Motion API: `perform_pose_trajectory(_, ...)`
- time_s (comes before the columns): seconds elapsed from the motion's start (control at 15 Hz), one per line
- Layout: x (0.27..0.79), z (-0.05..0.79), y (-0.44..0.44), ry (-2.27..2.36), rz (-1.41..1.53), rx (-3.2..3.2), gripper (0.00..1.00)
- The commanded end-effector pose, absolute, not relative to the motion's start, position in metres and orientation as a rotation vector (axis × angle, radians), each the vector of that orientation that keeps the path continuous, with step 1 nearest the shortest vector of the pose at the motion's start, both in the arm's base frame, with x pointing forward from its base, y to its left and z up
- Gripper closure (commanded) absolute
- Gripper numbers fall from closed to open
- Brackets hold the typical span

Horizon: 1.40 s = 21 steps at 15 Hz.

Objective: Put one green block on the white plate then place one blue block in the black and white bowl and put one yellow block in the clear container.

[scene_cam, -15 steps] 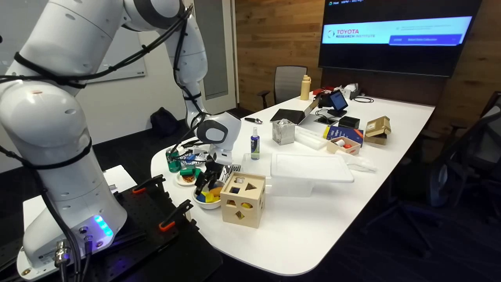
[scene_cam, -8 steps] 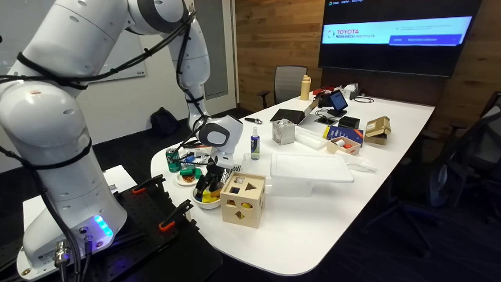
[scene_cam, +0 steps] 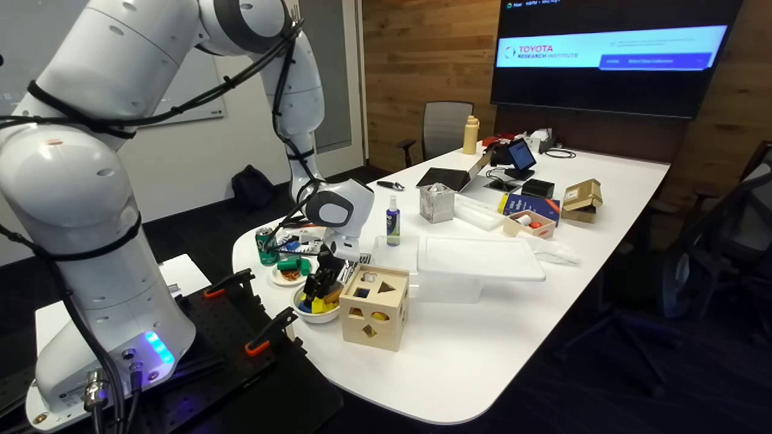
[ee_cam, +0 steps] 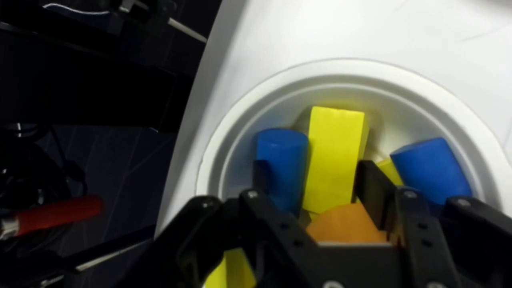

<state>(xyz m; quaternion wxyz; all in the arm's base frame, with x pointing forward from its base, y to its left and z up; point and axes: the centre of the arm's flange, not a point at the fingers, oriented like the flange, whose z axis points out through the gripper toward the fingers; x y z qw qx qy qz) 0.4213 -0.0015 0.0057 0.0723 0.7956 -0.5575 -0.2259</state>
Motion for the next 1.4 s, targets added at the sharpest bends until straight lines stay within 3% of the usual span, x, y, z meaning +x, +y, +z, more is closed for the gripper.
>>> perform_pose_trajectory(0.0,0.421,0.005,-0.002,-1.682,-0.701,2.415,0.71)
perform_pose_trajectory(0.2,0.420,0.003,-0.002,-1.681,-0.704,2.414,0.97)
perform_pose_trajectory(0.27,0.420,0.002,-0.002,-1.680,-0.708,2.412,1.00)
perform_pose_trajectory(0.73,0.421,0.007,-0.004,-1.682,-0.697,2.434,1.00)
perform_pose_trajectory(1.33,0.407,0.076,0.015,-1.601,-0.583,2.565,1.00)
